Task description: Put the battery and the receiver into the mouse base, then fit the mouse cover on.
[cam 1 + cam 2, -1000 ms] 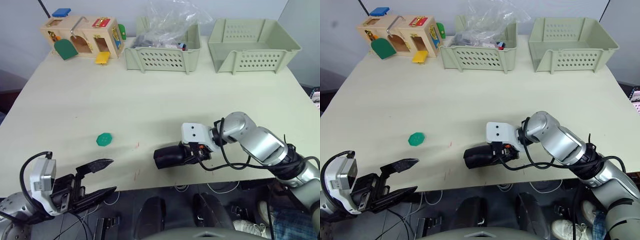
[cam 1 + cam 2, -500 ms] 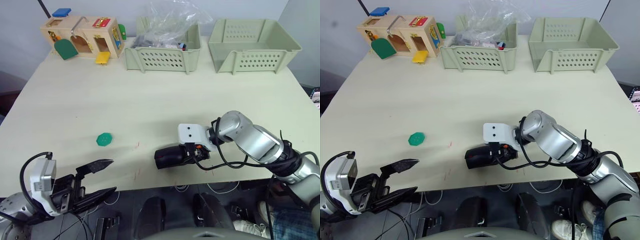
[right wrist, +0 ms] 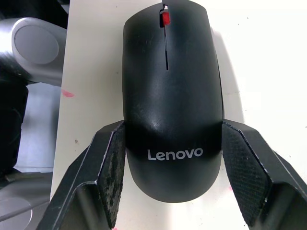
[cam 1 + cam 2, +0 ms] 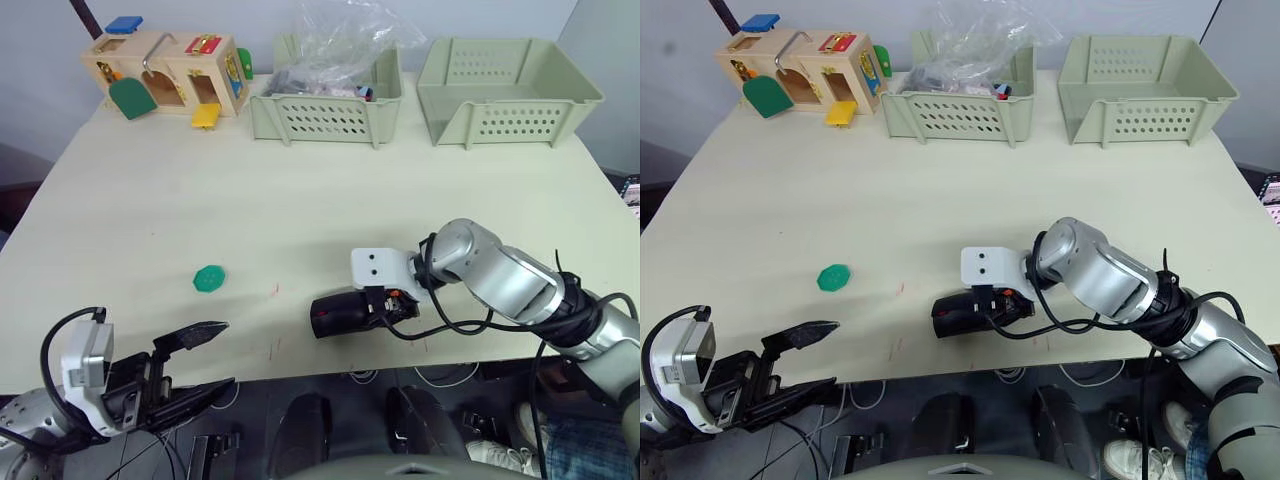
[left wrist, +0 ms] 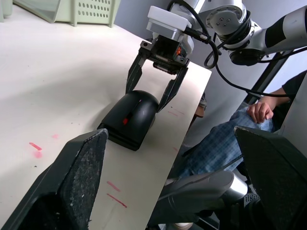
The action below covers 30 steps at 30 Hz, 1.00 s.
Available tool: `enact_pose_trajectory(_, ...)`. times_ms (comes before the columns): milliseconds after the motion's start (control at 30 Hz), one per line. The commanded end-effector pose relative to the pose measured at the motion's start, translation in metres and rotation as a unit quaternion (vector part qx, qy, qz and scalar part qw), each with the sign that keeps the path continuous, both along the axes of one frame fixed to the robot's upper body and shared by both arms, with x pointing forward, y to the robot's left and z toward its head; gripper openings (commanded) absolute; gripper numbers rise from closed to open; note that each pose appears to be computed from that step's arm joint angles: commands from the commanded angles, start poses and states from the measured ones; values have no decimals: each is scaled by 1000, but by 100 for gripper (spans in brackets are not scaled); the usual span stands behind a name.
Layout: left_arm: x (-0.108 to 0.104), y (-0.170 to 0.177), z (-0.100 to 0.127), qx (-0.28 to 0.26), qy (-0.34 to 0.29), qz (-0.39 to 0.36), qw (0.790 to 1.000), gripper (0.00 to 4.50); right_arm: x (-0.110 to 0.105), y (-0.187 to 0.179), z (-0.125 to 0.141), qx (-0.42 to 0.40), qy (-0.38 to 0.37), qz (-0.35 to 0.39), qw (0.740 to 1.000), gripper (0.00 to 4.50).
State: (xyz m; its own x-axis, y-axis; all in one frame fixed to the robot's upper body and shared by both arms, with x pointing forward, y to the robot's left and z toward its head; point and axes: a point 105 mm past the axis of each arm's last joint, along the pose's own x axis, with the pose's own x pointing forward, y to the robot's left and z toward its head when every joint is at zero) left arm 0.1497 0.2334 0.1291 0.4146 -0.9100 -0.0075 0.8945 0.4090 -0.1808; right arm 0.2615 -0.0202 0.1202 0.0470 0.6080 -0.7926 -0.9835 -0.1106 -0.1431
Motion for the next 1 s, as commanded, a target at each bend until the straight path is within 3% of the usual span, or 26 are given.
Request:
enact_pose_trajectory(33,-2,0,4,4,-13,-4,1000,450,-6,4,1,-6,3,7,1000,276)
enact_pose_trajectory(1000,-6,-2,3,3,-4,-4,1000,450,-11,14,14,-15,19,-24,999,276)
